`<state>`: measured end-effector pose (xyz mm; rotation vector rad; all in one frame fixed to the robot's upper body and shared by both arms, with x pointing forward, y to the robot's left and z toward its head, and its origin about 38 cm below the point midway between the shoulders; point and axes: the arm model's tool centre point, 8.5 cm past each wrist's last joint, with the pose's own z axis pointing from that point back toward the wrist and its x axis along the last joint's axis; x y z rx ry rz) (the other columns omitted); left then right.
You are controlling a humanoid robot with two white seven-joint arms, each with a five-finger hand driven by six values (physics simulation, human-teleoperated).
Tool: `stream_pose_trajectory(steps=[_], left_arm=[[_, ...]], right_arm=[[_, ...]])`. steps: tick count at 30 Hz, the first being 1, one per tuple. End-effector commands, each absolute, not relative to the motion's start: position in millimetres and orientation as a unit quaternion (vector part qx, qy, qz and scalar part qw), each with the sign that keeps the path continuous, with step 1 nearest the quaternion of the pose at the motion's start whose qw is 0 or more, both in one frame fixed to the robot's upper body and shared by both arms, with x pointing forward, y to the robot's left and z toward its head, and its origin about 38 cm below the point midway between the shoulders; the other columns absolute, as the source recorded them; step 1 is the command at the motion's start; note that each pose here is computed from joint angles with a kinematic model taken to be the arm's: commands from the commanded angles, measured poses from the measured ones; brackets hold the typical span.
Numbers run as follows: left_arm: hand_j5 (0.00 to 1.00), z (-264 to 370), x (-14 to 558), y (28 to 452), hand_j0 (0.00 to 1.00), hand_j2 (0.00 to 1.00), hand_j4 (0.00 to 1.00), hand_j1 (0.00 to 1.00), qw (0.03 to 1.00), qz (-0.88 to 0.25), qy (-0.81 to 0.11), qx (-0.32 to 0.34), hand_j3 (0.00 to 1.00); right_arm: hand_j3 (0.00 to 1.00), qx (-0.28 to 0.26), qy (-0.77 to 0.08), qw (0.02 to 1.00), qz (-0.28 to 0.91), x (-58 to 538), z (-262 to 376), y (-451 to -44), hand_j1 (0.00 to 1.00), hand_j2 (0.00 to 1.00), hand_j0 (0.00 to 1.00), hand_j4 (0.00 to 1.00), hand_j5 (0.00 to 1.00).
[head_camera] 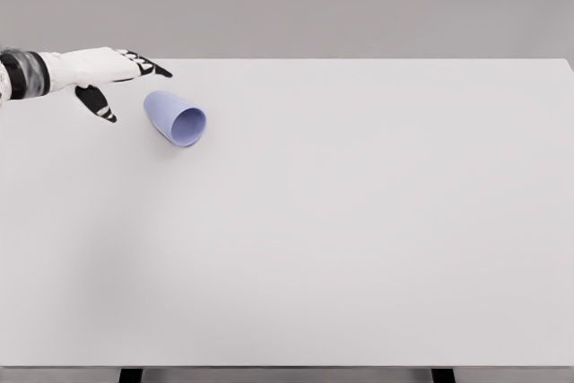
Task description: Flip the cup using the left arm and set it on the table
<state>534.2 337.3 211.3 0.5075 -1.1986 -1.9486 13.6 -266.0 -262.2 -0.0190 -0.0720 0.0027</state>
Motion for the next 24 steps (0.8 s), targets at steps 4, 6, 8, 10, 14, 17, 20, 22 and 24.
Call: stream_pose_trajectory(steps=[4, 6, 8, 10, 14, 17, 20, 22, 24], left_arm=[[1.00, 203, 538, 322, 1.00, 1.00, 1.00, 1.00, 0.385, -0.766, -0.477, 0.193, 1.00], [1.00, 199, 539, 313, 1.00, 1.00, 1.00, 1.00, 0.374, -0.776, -0.469, 0.195, 1.00], [1.00, 194, 540, 307, 1.00, 1.00, 1.00, 1.00, 0.366, -0.785, -0.460, 0.195, 1.00], [1.00, 194, 540, 306, 1.00, 1.00, 1.00, 1.00, 0.365, -0.785, -0.460, 0.195, 1.00], [1.00, 188, 542, 293, 1.00, 1.00, 1.00, 1.00, 0.360, -0.790, -0.459, 0.189, 1.00], [1.00, 185, 543, 287, 1.00, 1.00, 1.00, 1.00, 0.358, -0.792, -0.459, 0.186, 1.00], [1.00, 180, 543, 287, 1.00, 1.00, 1.00, 1.00, 0.363, -0.791, -0.456, 0.184, 1.00], [1.00, 178, 543, 285, 1.00, 1.00, 1.00, 1.00, 0.361, -0.794, -0.452, 0.184, 1.00], [1.00, 173, 544, 282, 1.00, 1.00, 1.00, 1.00, 0.364, -0.796, -0.449, 0.182, 1.00]], right_arm=[[1.00, -0.009, -0.036, 0.999, 0.001, 14, -262, -266, 1.00, 1.00, 1.00, 1.00, 1.00], [1.00, -0.009, -0.036, 0.999, 0.001, 14, -262, -266, 1.00, 1.00, 1.00, 1.00, 1.00], [1.00, -0.009, -0.036, 0.999, 0.001, 14, -262, -266, 1.00, 1.00, 1.00, 1.00, 1.00], [1.00, -0.009, -0.036, 0.999, 0.001, 14, -262, -266, 1.00, 1.00, 1.00, 1.00, 1.00], [1.00, -0.009, -0.036, 0.999, 0.001, 14, -262, -266, 1.00, 1.00, 1.00, 1.00, 1.00], [1.00, -0.009, -0.036, 0.999, 0.001, 14, -262, -266, 1.00, 1.00, 1.00, 1.00, 1.00], [1.00, -0.009, -0.036, 0.999, 0.001, 14, -262, -266, 1.00, 1.00, 1.00, 1.00, 1.00], [1.00, -0.009, -0.036, 0.999, 0.001, 14, -262, -266, 1.00, 1.00, 1.00, 1.00, 1.00], [1.00, -0.009, -0.036, 0.999, 0.001, 14, -262, -266, 1.00, 1.00, 1.00, 1.00, 1.00]])
